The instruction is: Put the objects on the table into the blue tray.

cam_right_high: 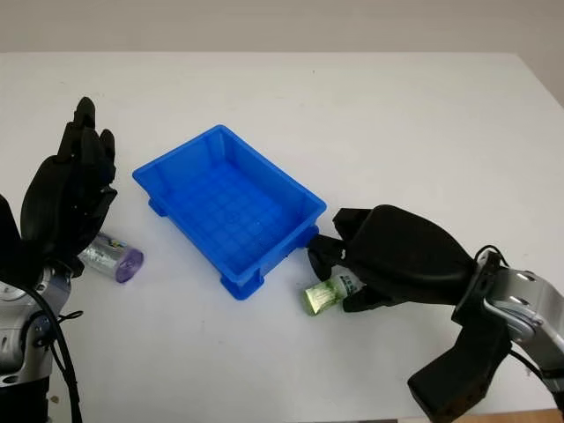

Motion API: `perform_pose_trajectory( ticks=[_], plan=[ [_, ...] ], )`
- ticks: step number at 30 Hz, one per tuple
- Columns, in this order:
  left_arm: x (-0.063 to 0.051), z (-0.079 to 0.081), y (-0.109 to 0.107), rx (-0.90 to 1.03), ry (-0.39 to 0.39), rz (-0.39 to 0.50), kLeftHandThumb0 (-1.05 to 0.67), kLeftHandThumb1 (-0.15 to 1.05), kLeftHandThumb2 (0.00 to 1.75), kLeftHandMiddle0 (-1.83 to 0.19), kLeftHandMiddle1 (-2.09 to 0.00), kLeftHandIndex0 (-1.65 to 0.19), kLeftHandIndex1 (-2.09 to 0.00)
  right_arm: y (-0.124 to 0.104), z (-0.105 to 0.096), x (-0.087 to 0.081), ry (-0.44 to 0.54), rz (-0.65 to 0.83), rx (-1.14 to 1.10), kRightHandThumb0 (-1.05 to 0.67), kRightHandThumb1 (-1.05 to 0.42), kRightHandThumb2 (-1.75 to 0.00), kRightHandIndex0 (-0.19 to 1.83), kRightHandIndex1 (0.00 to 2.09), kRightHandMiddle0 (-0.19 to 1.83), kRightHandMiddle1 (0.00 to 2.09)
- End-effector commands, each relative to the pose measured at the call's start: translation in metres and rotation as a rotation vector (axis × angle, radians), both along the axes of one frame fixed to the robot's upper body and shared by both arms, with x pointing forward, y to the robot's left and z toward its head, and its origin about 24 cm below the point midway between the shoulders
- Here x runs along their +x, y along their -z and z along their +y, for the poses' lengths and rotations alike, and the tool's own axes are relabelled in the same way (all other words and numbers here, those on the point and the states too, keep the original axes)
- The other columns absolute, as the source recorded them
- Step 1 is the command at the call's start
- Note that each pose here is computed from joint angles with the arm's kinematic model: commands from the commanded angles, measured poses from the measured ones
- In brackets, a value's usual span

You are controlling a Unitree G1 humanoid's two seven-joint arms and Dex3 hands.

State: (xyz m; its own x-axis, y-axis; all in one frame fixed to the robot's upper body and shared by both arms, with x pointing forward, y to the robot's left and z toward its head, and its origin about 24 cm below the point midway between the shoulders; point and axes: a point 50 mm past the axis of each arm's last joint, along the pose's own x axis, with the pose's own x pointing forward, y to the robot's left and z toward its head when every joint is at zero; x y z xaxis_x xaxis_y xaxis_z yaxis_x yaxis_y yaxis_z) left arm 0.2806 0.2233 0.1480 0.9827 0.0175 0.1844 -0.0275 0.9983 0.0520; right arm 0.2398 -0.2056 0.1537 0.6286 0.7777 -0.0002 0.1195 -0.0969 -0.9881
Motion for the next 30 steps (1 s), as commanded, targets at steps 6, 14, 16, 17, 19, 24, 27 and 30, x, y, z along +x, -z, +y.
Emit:
perform_pose_trajectory(
  ticks=[6,14,16,17,19,24,27,30],
  plan=[
    [0.000,0.001,-0.004,0.007,0.005,-0.015,-0.71,1.05,0.76,0.19,0.00,0.19,0.00,-0.013,0.002,0.004,-0.019,0.012,0.097,-0.58,-1.04,-0.07,0.81,2.09,0.49,2.09],
    [0.000,0.002,-0.005,0.009,0.007,-0.022,-0.70,1.05,0.77,0.19,0.00,0.19,0.00,-0.065,0.000,0.002,0.055,0.409,0.327,-0.46,-1.02,-0.05,0.69,2.09,0.46,2.09],
    [0.001,0.002,-0.005,0.010,0.011,-0.024,-0.70,1.05,0.77,0.19,0.00,0.19,0.00,-0.075,0.000,0.002,0.041,0.479,0.368,-0.44,-1.01,-0.05,0.67,2.09,0.44,2.09],
    [0.001,0.001,-0.005,0.008,0.011,-0.024,-0.70,1.05,0.77,0.19,0.00,0.19,0.00,-0.082,-0.001,0.003,0.034,0.510,0.400,-0.43,-1.00,-0.05,0.66,2.09,0.43,2.09],
    [0.001,0.000,-0.005,0.005,0.011,-0.023,-0.70,1.05,0.77,0.19,0.00,0.19,0.00,-0.091,-0.001,0.006,0.019,0.552,0.445,-0.43,-1.00,-0.05,0.65,2.09,0.43,2.09],
    [0.002,-0.001,-0.003,0.001,0.000,-0.014,-0.71,1.05,0.77,0.19,0.00,0.19,0.00,-0.111,-0.001,0.022,-0.038,0.536,0.610,-0.41,-0.98,-0.05,0.59,2.09,0.40,2.09],
    [0.002,-0.003,-0.002,-0.003,-0.001,-0.013,-0.72,1.05,0.76,0.19,0.00,0.19,0.00,-0.118,0.003,0.036,-0.030,0.449,0.715,-0.42,-0.98,-0.05,0.66,2.09,0.45,2.09],
    [0.001,-0.004,-0.001,-0.011,0.000,-0.013,-0.72,1.05,0.75,0.19,0.00,0.19,0.00,-0.113,0.011,0.052,-0.033,0.392,0.826,-0.43,-1.00,-0.06,0.74,2.09,0.51,2.09]
  ],
)
